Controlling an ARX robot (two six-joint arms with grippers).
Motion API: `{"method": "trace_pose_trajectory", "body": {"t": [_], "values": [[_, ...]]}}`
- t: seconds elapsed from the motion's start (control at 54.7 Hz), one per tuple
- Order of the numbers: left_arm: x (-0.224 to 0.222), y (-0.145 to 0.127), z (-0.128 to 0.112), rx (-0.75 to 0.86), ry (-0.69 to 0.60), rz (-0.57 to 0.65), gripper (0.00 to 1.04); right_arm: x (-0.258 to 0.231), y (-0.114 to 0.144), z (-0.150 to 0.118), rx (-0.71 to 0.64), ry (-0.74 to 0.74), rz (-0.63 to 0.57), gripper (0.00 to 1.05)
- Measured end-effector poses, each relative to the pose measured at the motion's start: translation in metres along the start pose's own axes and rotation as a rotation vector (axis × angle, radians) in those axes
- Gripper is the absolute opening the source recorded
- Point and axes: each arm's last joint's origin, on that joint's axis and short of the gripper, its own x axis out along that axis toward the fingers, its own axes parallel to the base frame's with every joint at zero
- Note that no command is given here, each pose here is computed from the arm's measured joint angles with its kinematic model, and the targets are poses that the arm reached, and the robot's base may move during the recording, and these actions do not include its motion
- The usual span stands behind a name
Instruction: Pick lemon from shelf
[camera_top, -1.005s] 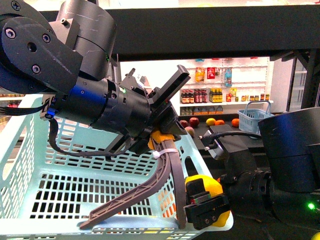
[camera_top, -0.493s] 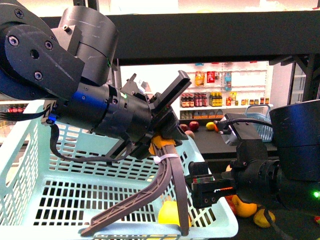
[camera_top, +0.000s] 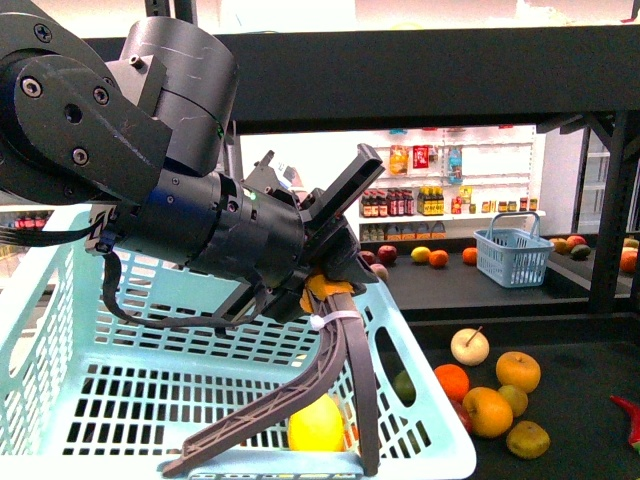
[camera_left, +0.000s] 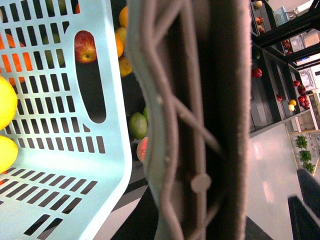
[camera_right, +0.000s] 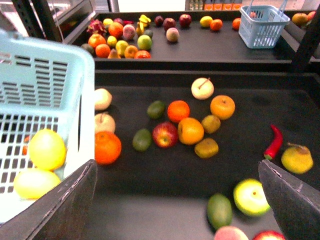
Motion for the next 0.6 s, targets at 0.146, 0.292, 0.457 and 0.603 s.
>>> {"method": "trace_pose_trajectory", "body": {"t": [0.146,0.292,0.457,0.603], "values": [[0.0,0.0,0.0,0.0,0.001,-0.002,0.12,-0.065,0.001,-0.009,0.007,0.024,-0.014,0.97],[0.0,0.0,0.0,0.0,0.0,0.0,0.12,-0.116,0.007,-0.013,0.001,-0.006,-0.033,0.97],[0.0,0.0,0.0,0.0,-0.002,0.003,0.11,-0.131,0.009,-0.015,-0.003,-0.212,-0.029,0.71],[0.0,0.001,0.0,-0.003,-0.003,0.003,0.11,-0.122,0.009,-0.048,-0.003,-0.171,-0.029,0.46]]}}
